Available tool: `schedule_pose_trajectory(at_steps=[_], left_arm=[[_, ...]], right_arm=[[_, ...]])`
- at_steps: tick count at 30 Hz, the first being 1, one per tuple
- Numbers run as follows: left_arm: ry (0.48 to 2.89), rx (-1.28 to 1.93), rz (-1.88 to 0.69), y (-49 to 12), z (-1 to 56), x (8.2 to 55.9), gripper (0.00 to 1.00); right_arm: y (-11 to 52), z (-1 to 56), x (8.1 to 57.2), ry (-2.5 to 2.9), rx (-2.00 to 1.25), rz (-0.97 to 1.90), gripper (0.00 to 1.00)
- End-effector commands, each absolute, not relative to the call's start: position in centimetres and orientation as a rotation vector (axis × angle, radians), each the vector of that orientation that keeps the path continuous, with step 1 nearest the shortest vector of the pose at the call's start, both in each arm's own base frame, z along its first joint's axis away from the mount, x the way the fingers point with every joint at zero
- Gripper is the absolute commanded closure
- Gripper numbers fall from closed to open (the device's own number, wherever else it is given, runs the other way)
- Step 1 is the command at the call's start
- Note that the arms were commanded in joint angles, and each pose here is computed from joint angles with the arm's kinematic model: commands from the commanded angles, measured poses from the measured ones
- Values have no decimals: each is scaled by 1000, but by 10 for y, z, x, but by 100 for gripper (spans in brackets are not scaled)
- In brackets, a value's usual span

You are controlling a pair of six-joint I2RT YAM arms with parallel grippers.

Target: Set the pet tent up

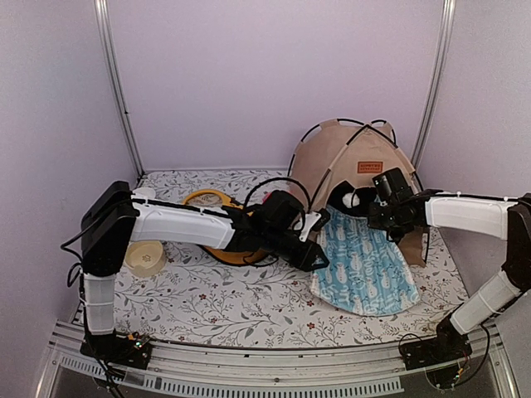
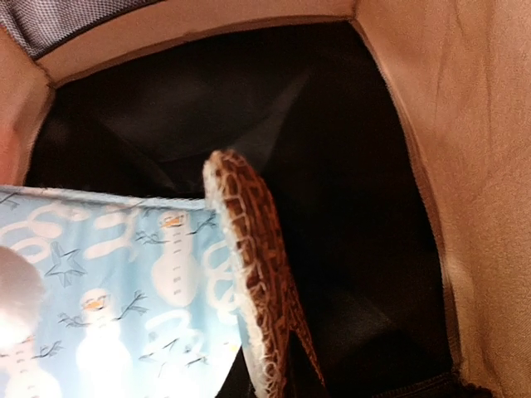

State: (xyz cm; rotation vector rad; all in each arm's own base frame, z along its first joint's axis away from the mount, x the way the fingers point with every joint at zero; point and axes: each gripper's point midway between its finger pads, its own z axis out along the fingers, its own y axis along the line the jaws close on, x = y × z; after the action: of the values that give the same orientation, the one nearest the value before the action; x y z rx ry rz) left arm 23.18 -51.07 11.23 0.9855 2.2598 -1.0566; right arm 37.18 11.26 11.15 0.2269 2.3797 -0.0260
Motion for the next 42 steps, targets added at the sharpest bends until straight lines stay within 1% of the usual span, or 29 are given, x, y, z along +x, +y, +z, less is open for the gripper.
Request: schedule_pose_trajectory(at_steps=[1, 3, 4, 8, 12, 16, 22, 26, 27, 32, 37, 42], left_arm=[[2289, 1017, -1149, -531, 111, 218, 81], [2283, 1014, -1181, -539, 116, 219, 99], [2287, 993, -1190, -542, 119, 221, 100], [2227, 870, -1225, -549, 145, 236, 100], [2155, 709, -1200, -548, 176, 260, 100], [2107, 530, -1143, -534, 194, 288, 100], [2078, 350, -1092, -508, 198, 313, 100], [2091, 330, -1066, -506, 193, 323, 100], [2092, 328, -1065, -507, 191, 325, 100], [2098, 295, -1048, -506, 187, 331, 100], [2114, 283, -1064, -507, 181, 333, 100], [2119, 266, -1143, -515, 180, 327, 100]], right_arm=[[144, 137, 371, 2341, 178, 109, 88], [156, 143, 369, 2333, 159, 157, 84], [163, 146, 367, 2329, 147, 185, 82], [183, 159, 360, 2303, 102, 272, 61], [195, 173, 352, 2277, 68, 318, 42], [188, 186, 346, 2253, 74, 294, 29], [147, 210, 333, 2192, 140, 136, 11], [124, 221, 321, 2165, 185, 103, 5], [120, 220, 318, 2164, 194, 103, 1], [114, 209, 306, 2201, 207, 189, 1], [139, 188, 304, 2302, 96, 308, 1], [171, 138, 302, 2461, -9, 230, 1]])
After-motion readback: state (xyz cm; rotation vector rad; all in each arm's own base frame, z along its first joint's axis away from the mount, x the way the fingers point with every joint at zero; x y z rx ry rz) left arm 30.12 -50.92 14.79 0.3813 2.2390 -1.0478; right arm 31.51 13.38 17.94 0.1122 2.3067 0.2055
